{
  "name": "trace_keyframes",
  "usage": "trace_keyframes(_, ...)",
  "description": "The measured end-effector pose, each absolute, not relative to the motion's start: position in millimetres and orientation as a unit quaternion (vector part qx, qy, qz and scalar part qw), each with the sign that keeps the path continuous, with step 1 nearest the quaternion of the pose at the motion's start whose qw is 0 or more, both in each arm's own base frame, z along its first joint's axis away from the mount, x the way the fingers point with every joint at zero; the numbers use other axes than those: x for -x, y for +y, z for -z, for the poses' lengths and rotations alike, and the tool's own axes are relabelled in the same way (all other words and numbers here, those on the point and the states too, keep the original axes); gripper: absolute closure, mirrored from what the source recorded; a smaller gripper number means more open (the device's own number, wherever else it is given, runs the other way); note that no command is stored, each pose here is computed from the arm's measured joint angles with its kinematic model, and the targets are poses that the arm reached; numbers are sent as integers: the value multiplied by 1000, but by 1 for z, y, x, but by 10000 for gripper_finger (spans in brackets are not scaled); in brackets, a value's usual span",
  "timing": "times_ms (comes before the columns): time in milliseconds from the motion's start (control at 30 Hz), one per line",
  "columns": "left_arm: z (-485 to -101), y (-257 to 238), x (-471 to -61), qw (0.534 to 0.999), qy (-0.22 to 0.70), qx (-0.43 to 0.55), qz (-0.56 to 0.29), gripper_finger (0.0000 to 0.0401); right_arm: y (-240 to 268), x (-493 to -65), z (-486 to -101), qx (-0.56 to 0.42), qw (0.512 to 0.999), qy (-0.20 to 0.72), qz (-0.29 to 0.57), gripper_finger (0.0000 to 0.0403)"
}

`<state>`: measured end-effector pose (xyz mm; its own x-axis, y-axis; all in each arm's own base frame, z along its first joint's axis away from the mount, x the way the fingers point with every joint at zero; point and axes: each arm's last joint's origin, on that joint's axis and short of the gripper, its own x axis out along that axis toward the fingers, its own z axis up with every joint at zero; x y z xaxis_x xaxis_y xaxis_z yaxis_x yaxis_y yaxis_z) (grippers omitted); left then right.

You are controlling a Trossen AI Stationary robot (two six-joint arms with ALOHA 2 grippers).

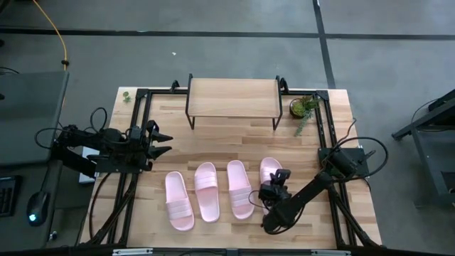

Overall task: Pick and place slides into the shelf
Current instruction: Put the pink slide on the shelf

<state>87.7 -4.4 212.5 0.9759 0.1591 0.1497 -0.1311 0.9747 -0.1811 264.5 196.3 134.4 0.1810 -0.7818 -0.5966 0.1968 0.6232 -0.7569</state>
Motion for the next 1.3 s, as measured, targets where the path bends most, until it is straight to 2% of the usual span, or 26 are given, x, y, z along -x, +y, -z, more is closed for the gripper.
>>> trace_keyframes(367, -212, -4, -88, 990, -82, 85, -73, 231, 193, -260, -141, 268, 702, 555, 359, 402)
trace_keyframes(733, -212, -4, -88, 990, -82, 85, -73, 231, 191, -259, -182, 245, 744, 513, 351, 402)
trace_keyframes(1300, -212, -4, -88, 991, -82, 82, -74, 231, 156, -265, -219, 254, 731, 532, 345, 402)
